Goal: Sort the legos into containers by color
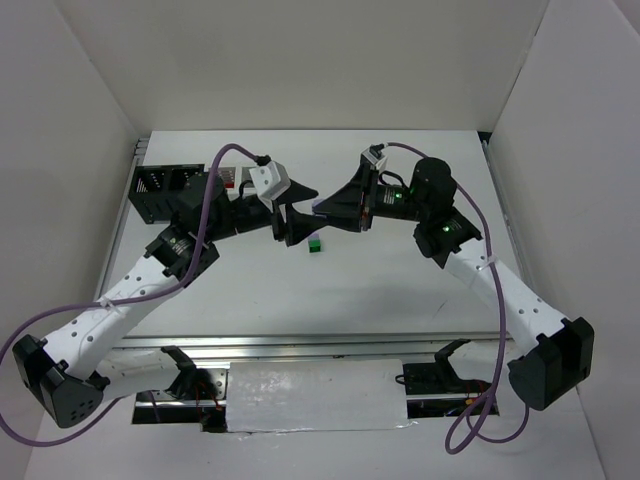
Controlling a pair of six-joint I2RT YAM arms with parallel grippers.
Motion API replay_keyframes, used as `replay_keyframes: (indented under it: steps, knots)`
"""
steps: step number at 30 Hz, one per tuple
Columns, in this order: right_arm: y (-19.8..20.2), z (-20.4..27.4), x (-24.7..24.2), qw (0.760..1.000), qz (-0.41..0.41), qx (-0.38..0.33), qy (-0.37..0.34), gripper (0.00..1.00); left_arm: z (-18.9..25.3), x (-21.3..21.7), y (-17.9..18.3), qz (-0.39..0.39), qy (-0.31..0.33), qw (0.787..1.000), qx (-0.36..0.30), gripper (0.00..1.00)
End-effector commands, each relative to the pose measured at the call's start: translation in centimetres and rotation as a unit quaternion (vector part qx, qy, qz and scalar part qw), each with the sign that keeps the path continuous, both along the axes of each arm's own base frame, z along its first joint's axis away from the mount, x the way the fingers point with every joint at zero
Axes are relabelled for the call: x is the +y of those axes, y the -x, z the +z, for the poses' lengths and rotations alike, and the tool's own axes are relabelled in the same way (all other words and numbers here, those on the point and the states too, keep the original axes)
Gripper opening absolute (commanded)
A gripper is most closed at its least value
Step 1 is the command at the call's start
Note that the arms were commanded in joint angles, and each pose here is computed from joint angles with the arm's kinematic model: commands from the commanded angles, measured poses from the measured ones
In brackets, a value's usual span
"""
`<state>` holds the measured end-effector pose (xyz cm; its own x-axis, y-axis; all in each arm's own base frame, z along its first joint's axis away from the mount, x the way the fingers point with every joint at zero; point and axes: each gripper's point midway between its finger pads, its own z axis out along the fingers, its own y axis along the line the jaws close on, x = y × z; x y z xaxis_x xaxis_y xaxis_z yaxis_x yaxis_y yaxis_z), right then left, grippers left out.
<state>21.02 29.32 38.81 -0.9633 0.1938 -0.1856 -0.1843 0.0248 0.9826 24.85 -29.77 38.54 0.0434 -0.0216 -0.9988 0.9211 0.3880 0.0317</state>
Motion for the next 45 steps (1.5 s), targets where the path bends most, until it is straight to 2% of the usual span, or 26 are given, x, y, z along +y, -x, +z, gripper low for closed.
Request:
replay_keyframes:
  steps: [1, 2, 3, 5, 6, 8, 11, 12, 14, 15, 17, 18, 20, 21, 22, 23, 24, 27, 30, 32, 34, 37, 39, 42, 43, 45]
  knots:
    - [1.2, 1.8, 0.4, 0.999, 0.028, -0.032, -0.016, 0.0, 3.0, -0.2, 0.7, -0.019, 0.024, 0.999, -0.038, 0.71]
    - [1.2, 1.7, 0.5, 0.999, 0.028, -0.032, -0.016, 0.0, 3.1, -0.3, 0.9, -0.026, 0.025, 0.999, -0.036, 0.61]
    - [1.2, 1.8, 0.5, 0.999, 0.028, -0.033, -0.018, 0.0, 3.1, -0.4, 0.9, -0.027, 0.025, 0.999, -0.034, 0.46]
    - [1.1, 1.9, 0.5, 0.999, 0.028, -0.033, -0.018, 0.0, 2.9, -0.4, 1.0, -0.028, 0.022, 0.999, -0.03, 0.37]
    - [1.1, 1.8, 0.5, 0.999, 0.028, -0.034, -0.017, 0.01, 2.9, -0.4, 1.0, -0.028, 0.023, 0.999, -0.029, 0.19]
    - [1.1, 1.8, 0.6, 0.999, 0.029, -0.035, -0.02, 0.05, 2.8, -0.2, 0.9, -0.021, 0.024, 0.999, -0.019, 0.0]
    - [1.0, 1.7, 0.5, 0.998, 0.03, -0.04, -0.026, 0.68, 2.5, 0.1, 0.3, 0.001, 0.021, 1.0, -0.008, 0.0]
    - [0.9, 1.5, 0.5, 0.998, 0.027, -0.044, -0.024, 0.99, 2.4, 0.7, -0.8, 0.038, 0.021, 0.999, -0.004, 0.0]
    - [-0.6, 0.2, -0.2, 0.999, 0.003, -0.032, -0.007, 1.0, 1.5, 1.7, -2.8, 0.095, 0.013, 0.995, 0.015, 0.0]
    - [-1.3, -0.5, -0.7, 0.999, -0.013, -0.038, 0.003, 1.0, 1.1, 3.4, -5.1, 0.169, 0.011, 0.985, 0.025, 0.0]
    - [-3.3, -2.6, -2.7, 0.998, -0.059, -0.016, 0.029, 1.0, -1.0, 5.5, -7.5, 0.236, -0.01, 0.969, 0.067, 0.0]
    - [-4.0, -3.7, -3.5, 0.996, -0.08, -0.018, 0.042, 0.99, -1.9, 7.7, -10.1, 0.292, -0.016, 0.952, 0.088, 0.0]
    - [-5.3, -5.1, -5.6, 0.99, -0.121, -0.021, 0.072, 1.0, -5.1, 12.6, -14.1, 0.421, -0.036, 0.893, 0.155, 0.0]
    - [-6.0, -5.4, -6.3, 0.985, -0.145, -0.028, 0.088, 0.99, -6.6, 18.2, -16.5, 0.519, -0.029, 0.834, 0.188, 0.0]
    - [-5.9, -6.3, -6.9, 0.981, -0.155, -0.013, 0.113, 1.0, -7.8, 21.2, -17.5, 0.57, -0.035, 0.794, 0.21, 0.0]
    - [-6.1, -6.7, -7.2, 0.977, -0.161, -0.037, 0.135, 0.99, -9.2, 23.9, -19.7, 0.619, -0.044, 0.748, 0.236, 0.0]
    - [-6.2, -6.6, -7.4, 0.974, -0.169, -0.043, 0.147, 1.0, -11.8, 28.9, -19.4, 0.671, -0.064, 0.683, 0.283, 0.0]
    - [-5.6, -7.8, -7.8, 0.971, -0.167, -0.04, 0.165, 1.0, -14.7, 35.7, -21.3, 0.742, -0.094, 0.585, 0.315, 0.0]
    - [-5.2, -8.4, -8.2, 0.968, -0.172, -0.044, 0.178, 1.0, -16.2, 40.2, -22.6, 0.776, -0.099, 0.525, 0.337, 0.0]
    - [-5.0, -8.7, -8.3, 0.967, -0.17, -0.048, 0.185, 0.99, -16.4, 42.6, -23.4, 0.79, -0.092, 0.501, 0.342, 0.0]
    - [-4.9, -9.0, -8.4, 0.965, -0.169, -0.05, 0.193, 1.0, -16.8, 44.3, -23.8, 0.795, -0.084, 0.49, 0.349, 0.0]
    - [-4.9, -9.3, -8.5, 0.964, -0.168, -0.051, 0.2, 1.0, -17.9, 46.1, -23.9, 0.796, -0.078, 0.479, 0.362, 0.02]
    - [-4.9, -9.5, -8.5, 0.964, -0.167, -0.049, 0.202, 0.99, -18.9, 46.2, -24.1, 0.789, -0.08, 0.48, 0.375, 0.05]
    - [-5.1, -9.8, -8.5, 0.964, -0.164, -0.046, 0.206, 1.0, -19.8, 46.0, -24.4, 0.78, -0.082, 0.489, 0.382, 0.18]
    - [-5.3, -9.8, -8.4, 0.963, -0.164, -0.048, 0.207, 0.99, -20.0, 46.0, -24.1, 0.78, -0.082, 0.488, 0.384, 0.29]
    - [-5.6, -9.7, -8.3, 0.963, -0.161, -0.046, 0.209, 1.0, -20.2, 45.6, -24.2, 0.775, -0.074, 0.495, 0.385, 0.39]
